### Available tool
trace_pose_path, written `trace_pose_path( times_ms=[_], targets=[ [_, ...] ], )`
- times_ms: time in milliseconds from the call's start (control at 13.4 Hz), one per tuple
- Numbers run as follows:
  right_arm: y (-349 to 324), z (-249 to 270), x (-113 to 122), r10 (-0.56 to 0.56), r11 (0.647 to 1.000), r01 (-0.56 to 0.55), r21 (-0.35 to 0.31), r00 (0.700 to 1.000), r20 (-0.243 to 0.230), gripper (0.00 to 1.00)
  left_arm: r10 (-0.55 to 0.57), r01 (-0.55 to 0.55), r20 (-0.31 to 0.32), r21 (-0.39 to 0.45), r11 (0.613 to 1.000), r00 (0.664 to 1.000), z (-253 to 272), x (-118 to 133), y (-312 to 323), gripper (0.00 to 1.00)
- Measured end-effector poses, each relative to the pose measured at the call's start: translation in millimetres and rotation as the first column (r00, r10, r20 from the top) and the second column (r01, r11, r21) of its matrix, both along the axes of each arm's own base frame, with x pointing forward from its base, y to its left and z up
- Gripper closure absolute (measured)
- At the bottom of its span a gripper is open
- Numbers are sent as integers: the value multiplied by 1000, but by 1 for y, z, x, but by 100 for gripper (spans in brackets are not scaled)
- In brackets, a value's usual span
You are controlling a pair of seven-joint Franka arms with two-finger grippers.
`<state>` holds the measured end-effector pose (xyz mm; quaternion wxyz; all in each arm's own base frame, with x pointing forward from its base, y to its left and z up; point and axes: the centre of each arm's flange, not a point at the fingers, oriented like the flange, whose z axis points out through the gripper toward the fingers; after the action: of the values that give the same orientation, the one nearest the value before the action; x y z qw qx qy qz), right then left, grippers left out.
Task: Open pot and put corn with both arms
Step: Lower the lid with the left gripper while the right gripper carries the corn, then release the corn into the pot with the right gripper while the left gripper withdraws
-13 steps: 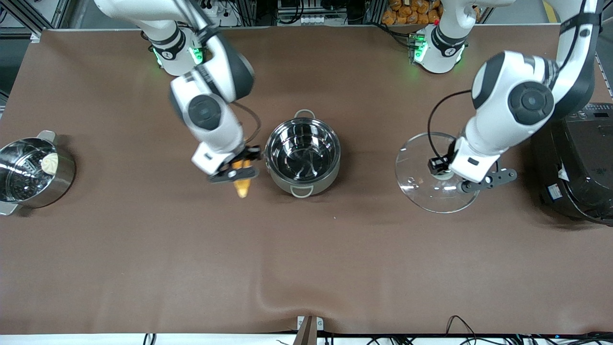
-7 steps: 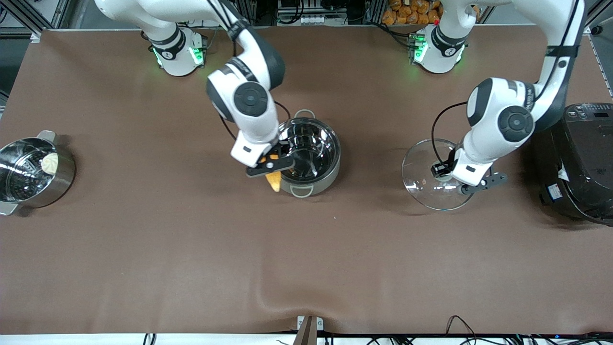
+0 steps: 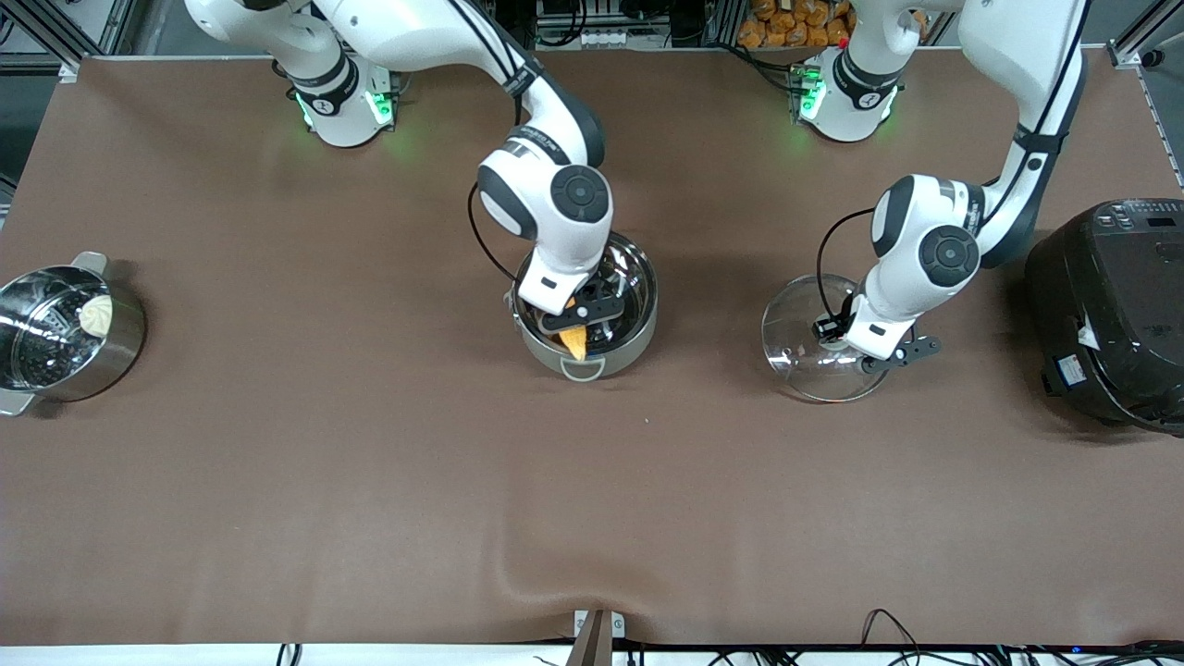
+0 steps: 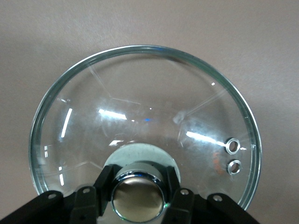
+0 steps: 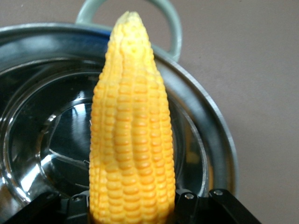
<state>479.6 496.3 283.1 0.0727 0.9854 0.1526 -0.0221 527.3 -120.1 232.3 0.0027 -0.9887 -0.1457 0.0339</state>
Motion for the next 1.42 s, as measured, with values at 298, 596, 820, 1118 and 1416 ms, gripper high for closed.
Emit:
trace_pose_path(
  times_ms=[298,596,820,1118,1416],
  targets=[
    [9,-6,-10,7,1000,-6,-20,1000,13,70,0,0,-17,3,1000,1000,-10,-7,1,50],
    [19,-6,-20,3,1000,-2,-28,1000,26,68,-1,1,-33,5,1000,999,-18,-11,2,50],
    [22,-7,-22,20,999,-19,-41,999,40,55,1,0,-21,2,1000,1000,-14,-6,1,22],
    [21,-8,-21,53,996,-48,-71,996,69,11,19,-18,84,-15,1000,996,49,33,4,0],
    [27,-8,-27,64,996,-59,-72,996,70,0,41,-40,114,-9,999,993,171,69,11,0]
  ],
)
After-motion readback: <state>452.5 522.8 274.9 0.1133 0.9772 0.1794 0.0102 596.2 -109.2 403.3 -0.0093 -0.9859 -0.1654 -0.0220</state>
